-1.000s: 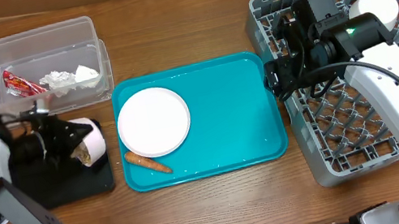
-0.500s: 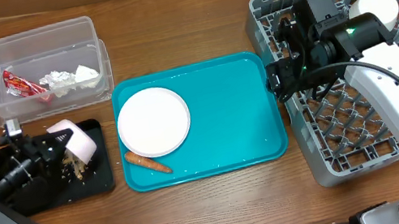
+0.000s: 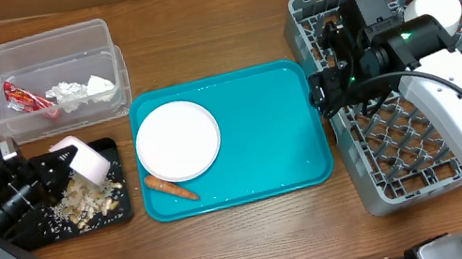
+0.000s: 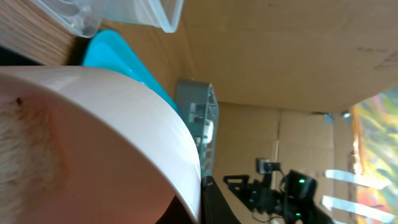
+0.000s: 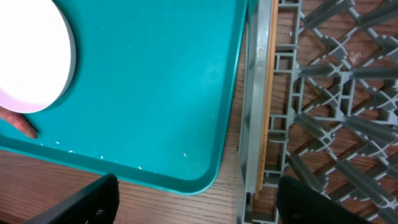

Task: Sort waste into correct bins and load items into the dishwasher
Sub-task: 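Tip the pink bowl over the black tray to dump the rice scraps, then carry the empty pink bowl right and set it on the teal tray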

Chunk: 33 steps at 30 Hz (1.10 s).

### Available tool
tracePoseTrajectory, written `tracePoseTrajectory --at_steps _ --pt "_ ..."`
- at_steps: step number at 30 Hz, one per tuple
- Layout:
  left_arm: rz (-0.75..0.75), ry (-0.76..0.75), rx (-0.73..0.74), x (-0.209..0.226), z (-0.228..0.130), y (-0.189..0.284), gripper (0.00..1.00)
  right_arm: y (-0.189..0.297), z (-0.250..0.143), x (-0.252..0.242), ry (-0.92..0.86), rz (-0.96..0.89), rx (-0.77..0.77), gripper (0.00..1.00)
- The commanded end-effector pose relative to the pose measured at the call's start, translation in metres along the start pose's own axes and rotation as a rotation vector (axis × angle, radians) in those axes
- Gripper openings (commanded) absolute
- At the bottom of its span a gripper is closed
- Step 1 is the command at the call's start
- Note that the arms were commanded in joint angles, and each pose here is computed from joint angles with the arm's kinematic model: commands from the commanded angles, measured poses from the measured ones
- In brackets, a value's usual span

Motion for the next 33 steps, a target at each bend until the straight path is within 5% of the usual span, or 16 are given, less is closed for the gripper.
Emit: tracePoseTrajectory --at_steps 1,7,12,16,21,26,33 --pt "-0.122 0.030 0.003 -0.015 -0.004 0.003 0.04 0.003 0.000 -0.001 0.002 -0.005 -0.009 0.83" --pt "-0.179 0.050 0.007 -0.021 -0.004 0.004 0.04 0.003 -0.001 -0.001 0.001 -0.005 -0.007 0.83" --pt "-0.002 -0.028 -0.021 -0.002 0.006 0.002 0.04 0.003 0.000 -0.001 0.001 -0.007 -0.007 0.83" --pt "-0.076 -0.126 -0.016 -0.010 0.002 0.003 0.04 0.003 -0.001 -0.001 0.001 -0.007 -0.005 0.83" --pt "-0.092 -0.005 -0.024 -0.011 0.009 0.006 0.04 0.003 -0.001 -0.001 0.001 -0.007 -0.005 0.83" --pt "-0.097 -0.121 -0.031 -0.012 0.012 0.006 0.04 0.003 -0.001 -0.001 0.001 -0.007 -0.004 0.82" --pt "0.009 -0.077 -0.035 0.000 0.013 0.003 0.04 0.003 0.000 -0.001 0.002 -0.008 -0.007 0.82"
Point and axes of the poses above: each gripper's point midway between its finger pads, its own y axis back along the fingers, its own x axis along the line the jaws close on, z = x × y, the point moved 6 cm from there along y, back along the fingers, and after that the axes turned 13 degrees about y, right-handed, at the moved point
